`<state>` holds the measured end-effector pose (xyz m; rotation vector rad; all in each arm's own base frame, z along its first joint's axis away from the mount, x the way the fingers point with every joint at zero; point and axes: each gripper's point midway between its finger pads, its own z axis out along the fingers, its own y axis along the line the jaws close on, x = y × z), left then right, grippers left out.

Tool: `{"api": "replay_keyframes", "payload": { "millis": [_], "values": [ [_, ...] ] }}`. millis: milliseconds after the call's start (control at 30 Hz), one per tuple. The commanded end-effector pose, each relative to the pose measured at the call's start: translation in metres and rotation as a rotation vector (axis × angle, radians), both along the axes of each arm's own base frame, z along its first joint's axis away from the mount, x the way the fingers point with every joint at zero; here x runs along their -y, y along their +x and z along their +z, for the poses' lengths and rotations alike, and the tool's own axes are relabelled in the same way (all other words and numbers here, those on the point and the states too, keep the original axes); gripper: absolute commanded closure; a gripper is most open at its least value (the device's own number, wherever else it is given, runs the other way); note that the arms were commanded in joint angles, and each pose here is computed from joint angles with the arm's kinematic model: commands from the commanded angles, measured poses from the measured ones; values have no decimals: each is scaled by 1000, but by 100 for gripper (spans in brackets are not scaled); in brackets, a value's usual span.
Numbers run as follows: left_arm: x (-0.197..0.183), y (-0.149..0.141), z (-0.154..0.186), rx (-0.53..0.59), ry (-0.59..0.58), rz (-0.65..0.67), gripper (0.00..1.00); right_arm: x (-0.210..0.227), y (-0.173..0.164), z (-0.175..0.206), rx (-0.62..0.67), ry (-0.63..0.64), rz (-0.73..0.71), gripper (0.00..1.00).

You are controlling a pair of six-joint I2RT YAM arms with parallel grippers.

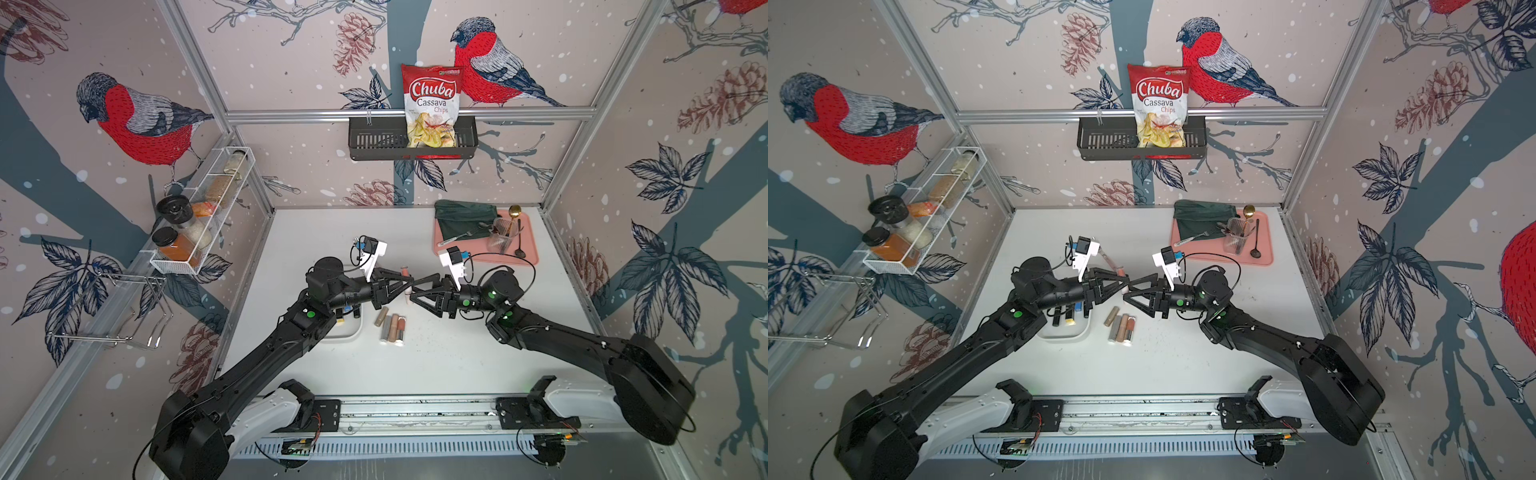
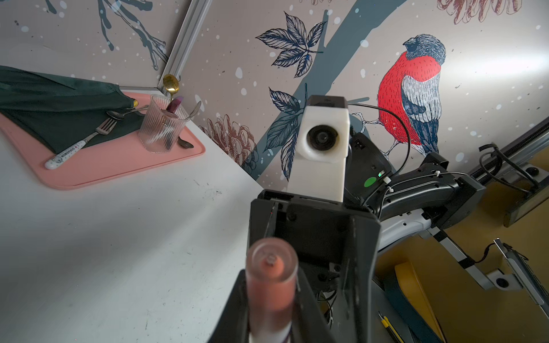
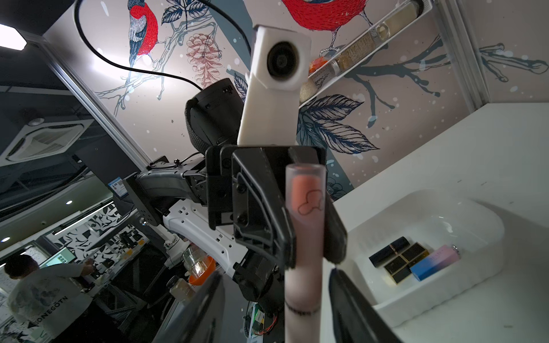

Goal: Put the lipstick into the storage box
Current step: Place the lipstick in the storage box.

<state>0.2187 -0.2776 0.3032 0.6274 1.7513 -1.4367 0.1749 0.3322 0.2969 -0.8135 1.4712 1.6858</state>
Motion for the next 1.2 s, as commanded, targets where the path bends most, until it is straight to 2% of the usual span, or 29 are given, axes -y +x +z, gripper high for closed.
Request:
{"api": "replay_keyframes", "payload": {
  "millis": [0, 100, 233, 333, 433, 500, 567, 733, 900, 1067, 1167],
  "values": [
    [-5, 8, -5, 13, 40, 59, 96, 10, 7, 15, 78, 38, -84, 0],
    [-15, 19, -15, -12, 114, 142, 96, 26, 17, 22, 79, 58, -179, 0],
    [-43, 41, -30, -65, 218, 286, 96, 48, 57, 8, -52, -25, -412, 0],
    [-73, 57, -44, -102, 318, 432, 96, 62, 74, -5, -138, -76, -504, 0],
    [-106, 67, -61, -149, 440, 570, 96, 74, 85, -27, -339, -104, -518, 0],
    [-123, 71, -72, -179, 500, 626, 96, 71, 82, -33, -398, -135, -413, 0],
    [-139, 74, -85, -218, 559, 670, 96, 68, 77, -35, -403, -161, -336, 0],
    [-165, 77, -126, -338, 686, 718, 96, 64, 73, -42, -324, -263, -396, 0],
    [-187, 79, -162, -408, 805, 768, 96, 47, 62, -54, -266, -396, -403, 0],
    [-198, 81, -191, -472, 901, 782, 96, 29, 54, -76, -247, -512, -401, 0],
    [-207, 82, -207, -508, 969, 797, 96, 21, 51, -82, -246, -536, -392, 0]
  ]
}}
